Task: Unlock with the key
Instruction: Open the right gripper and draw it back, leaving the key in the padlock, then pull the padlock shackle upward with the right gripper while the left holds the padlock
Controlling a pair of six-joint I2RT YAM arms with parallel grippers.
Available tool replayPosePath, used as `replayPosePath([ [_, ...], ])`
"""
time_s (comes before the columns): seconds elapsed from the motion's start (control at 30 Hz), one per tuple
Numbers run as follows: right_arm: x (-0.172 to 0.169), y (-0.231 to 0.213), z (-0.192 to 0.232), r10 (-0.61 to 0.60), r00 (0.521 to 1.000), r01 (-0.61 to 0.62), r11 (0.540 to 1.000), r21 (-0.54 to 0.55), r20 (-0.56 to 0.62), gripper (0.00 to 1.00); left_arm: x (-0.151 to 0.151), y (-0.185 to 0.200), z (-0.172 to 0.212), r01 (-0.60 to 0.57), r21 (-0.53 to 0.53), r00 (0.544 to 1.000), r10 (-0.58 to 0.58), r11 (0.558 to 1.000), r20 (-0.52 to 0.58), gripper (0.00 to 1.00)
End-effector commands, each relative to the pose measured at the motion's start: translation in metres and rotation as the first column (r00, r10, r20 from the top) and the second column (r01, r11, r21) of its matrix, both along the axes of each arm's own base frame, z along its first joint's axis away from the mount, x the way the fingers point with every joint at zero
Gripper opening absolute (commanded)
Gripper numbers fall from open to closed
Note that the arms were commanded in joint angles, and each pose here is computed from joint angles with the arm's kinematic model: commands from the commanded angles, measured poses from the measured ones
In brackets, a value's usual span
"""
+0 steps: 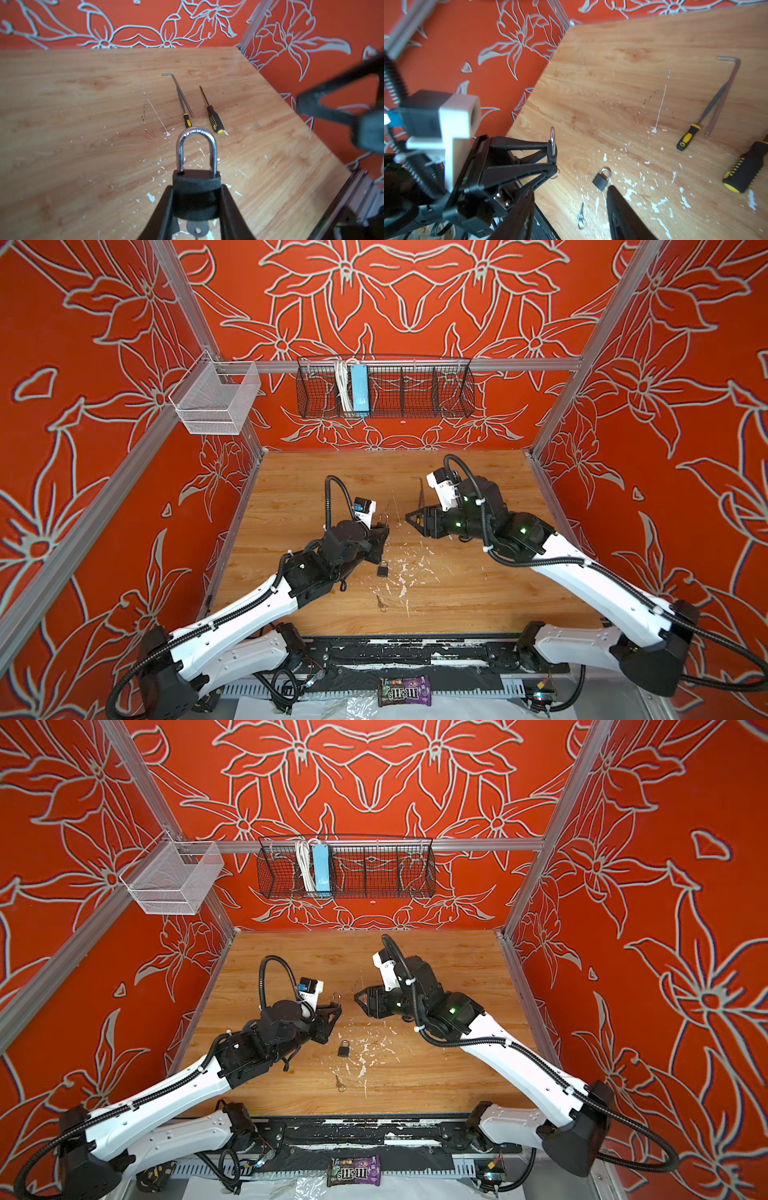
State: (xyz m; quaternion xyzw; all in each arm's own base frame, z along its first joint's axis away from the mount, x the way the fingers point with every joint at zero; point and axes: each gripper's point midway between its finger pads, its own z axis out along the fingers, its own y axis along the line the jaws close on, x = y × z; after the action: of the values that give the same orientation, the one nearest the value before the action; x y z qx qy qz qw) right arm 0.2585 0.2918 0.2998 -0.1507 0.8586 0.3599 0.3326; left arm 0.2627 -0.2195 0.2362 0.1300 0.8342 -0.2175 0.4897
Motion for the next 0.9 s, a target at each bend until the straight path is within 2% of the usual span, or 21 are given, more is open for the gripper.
replayPosePath([
  [0.0,-0.004,0.004,-0.009,0.080,0.995,-0.085,0.992,-0.095,-0.055,0.57,-0.004,-0.012,0.025,0.126,0.028,0.978,-0.129,0.992,0.167,0.00],
  [0.37,0.014,0.033,-0.023,0.134,0.984,-0.148,0.982,-0.120,-0.119,0.57,-0.004,-0.010,0.020,0.121,0.040,0.977,-0.126,0.992,0.171,0.00],
  [0.67,0.039,0.034,-0.044,0.083,0.987,-0.116,0.960,-0.256,-0.136,0.57,-0.003,-0.007,0.019,0.113,0.068,0.976,-0.123,0.991,0.181,0.00],
  [0.87,0.040,0.030,-0.057,0.112,0.982,-0.159,0.926,-0.343,-0.151,0.56,-0.004,0.000,0.019,0.092,0.075,0.974,-0.105,0.993,0.200,0.00],
])
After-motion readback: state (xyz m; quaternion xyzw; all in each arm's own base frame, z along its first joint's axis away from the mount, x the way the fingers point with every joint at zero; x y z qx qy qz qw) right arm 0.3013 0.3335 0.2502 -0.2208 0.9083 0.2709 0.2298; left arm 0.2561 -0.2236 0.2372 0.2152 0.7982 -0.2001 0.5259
